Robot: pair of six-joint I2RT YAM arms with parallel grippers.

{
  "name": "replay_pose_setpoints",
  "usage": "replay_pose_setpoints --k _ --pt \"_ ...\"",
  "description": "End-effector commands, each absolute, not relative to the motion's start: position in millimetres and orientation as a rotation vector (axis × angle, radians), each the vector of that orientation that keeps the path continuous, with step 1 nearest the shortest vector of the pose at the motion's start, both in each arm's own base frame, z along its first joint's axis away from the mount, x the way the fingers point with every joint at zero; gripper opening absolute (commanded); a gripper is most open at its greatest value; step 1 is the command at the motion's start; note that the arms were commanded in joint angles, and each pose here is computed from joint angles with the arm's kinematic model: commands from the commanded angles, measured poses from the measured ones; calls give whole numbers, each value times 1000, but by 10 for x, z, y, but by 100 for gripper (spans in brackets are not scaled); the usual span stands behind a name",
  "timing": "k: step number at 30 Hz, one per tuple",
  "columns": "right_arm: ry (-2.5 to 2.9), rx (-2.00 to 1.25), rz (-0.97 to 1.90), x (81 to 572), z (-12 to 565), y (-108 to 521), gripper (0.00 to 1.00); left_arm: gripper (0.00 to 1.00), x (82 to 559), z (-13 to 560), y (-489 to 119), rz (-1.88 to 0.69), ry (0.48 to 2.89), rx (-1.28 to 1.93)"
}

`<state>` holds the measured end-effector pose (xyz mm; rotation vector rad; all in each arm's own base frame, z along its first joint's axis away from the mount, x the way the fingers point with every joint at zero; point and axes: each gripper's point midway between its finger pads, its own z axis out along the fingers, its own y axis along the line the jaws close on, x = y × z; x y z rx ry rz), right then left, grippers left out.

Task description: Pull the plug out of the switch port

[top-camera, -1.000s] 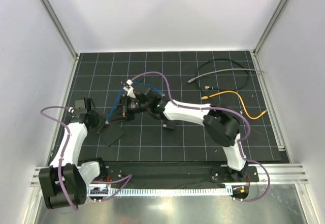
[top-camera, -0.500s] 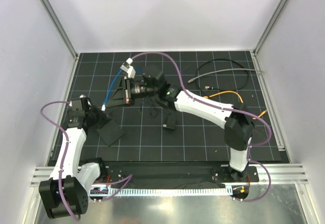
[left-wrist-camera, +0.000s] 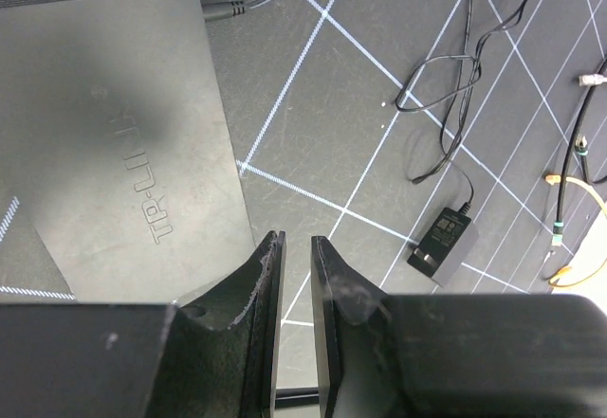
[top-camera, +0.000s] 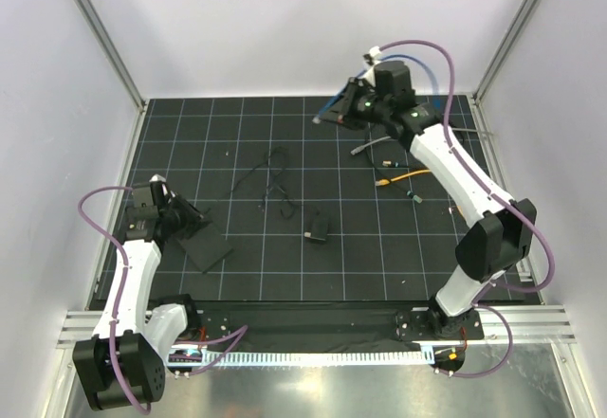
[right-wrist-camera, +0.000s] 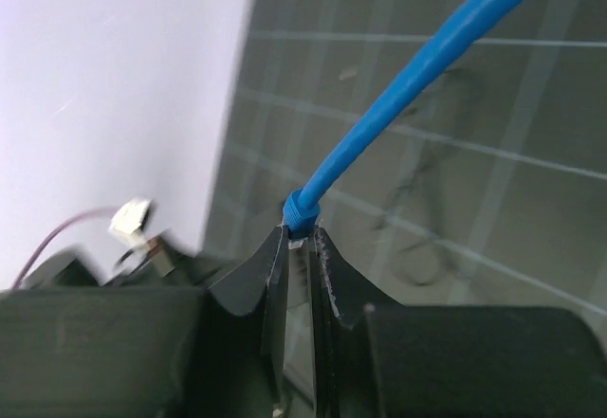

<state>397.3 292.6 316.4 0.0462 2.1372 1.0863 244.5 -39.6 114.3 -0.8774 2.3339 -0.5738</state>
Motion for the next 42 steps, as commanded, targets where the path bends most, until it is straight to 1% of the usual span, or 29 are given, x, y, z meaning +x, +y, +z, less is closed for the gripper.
replay_pose_setpoints --k 1,3,6,11,15,17,21,23,25,26,28,29,30,31,34,36,38,42 --pt "2234 106 874 4220 2731 2476 1 22 2566 1335 -425 -623 2272 -808" --pt "2254 167 808 4422 2566 2201 1 22 2564 1341 -428 -627 2271 -805" --pt "2315 284 780 4678 2104 1922 1 22 2562 1348 -434 -630 2268 -800" --pt "2460 356 783 4842 1319 1858 1 22 2560 1330 -435 -632 2275 -802" --pt "2524 394 724 4848 975 1806 1 23 2560 1330 -438 -634 2273 -803" --pt "2537 414 678 4848 892 1739 2 23 2560 1330 -438 -634 2273 -803" --pt "2553 407 619 4842 866 1671 11 24 2557 1316 -442 -632 2277 -802" --pt "2551 396 601 4855 936 1657 14 24 2558 1311 -435 -629 2276 -805" --pt "2526 403 601 4847 1068 1637 22 24 2556 1294 -435 -629 2280 -807" --pt "2534 406 592 4820 1089 1623 31 24 2560 1294 -430 -625 2280 -809" --pt "2515 404 589 4813 1200 1609 37 24 2566 1300 -424 -622 2275 -808" --pt "2519 413 590 4799 1227 1608 44 24 2566 1303 -422 -620 2273 -807" --pt "2540 425 577 4749 1212 1577 56 24 2563 1301 -422 -619 2275 -806" --pt "2543 419 576 4707 1222 1569 60 25 2566 1310 -421 -620 2272 -805" --pt "2542 370 584 4617 1201 1571 75 27 2567 1334 -423 -622 2265 -799" --pt "2489 342 602 4609 1348 1566 100 27 2573 1367 -425 -624 2256 -791" --pt "2469 323 624 4552 1433 1602 100 28 2568 1399 -428 -627 2252 -787" --pt "2447 228 656 4435 1602 1814 100 34 2557 1492 -415 -617 2236 -789"
